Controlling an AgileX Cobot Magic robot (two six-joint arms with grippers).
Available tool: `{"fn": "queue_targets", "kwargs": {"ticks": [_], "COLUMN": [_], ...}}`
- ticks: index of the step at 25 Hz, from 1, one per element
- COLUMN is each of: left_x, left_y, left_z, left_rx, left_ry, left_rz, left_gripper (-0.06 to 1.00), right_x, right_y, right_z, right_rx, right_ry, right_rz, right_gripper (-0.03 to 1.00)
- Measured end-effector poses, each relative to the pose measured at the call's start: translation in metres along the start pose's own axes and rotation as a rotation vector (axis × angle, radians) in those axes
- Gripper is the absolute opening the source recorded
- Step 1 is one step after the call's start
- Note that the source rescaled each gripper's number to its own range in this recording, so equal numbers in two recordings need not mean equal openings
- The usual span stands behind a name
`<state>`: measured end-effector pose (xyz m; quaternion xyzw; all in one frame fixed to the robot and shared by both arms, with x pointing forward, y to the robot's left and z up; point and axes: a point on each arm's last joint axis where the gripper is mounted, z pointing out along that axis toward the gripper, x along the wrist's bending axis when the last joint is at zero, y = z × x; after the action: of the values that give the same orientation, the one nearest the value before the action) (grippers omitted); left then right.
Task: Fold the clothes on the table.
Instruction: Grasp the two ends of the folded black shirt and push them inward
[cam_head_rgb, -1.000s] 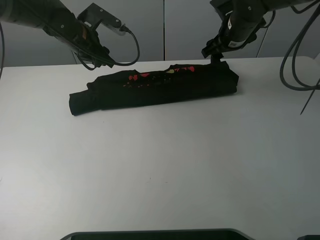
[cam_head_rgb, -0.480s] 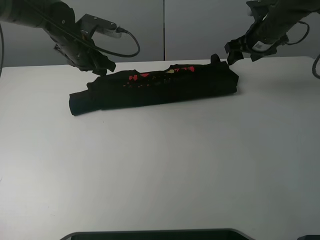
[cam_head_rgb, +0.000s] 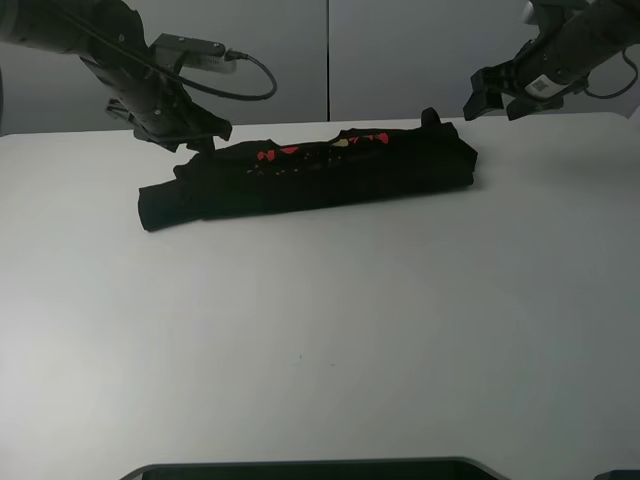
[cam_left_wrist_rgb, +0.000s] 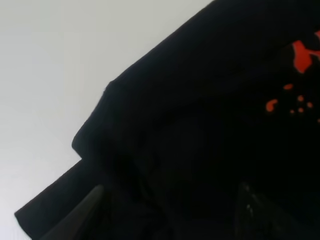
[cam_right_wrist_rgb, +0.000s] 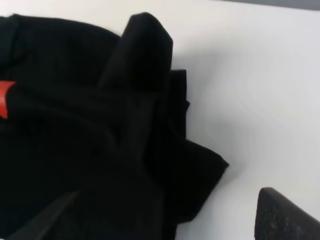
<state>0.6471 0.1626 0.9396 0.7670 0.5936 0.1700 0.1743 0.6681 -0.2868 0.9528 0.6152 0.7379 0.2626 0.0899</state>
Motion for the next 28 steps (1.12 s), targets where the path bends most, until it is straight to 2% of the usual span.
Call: {"fn": "queue_targets", "kwargs": {"ticks": [4, 9, 15, 28], "left_x": [0.006, 0.004, 0.004, 0.004], "left_y": [-0.001, -0.001, -0.005, -0.009], "left_z": [0.001, 0.001, 0.001, 0.0], "left_rx": [0.011, 0.021, 0.059, 0.108], "left_ry": [-0.017, -0.036, -0.039, -0.034], "left_rz": [-0.064, -0.08, -0.086, -0.087], "left_gripper": [0.7, 0.7, 0.7, 0.7], "right_x": [0.004, 0.003, -0.004, -0.01], "right_y": [0.002, -0.003, -0.018, -0.03], "right_z": [0.0, 0.011, 0.042, 0.066], "right_rx": [-0.024, 0.0, 0.078, 0.107], "right_ry": [0.043, 0.072, 0.091, 0.091], "right_rz": [-0.011, -0.012, 0.004, 0.033], "right_gripper": [0.78, 0.78, 0.93, 0.94]}}
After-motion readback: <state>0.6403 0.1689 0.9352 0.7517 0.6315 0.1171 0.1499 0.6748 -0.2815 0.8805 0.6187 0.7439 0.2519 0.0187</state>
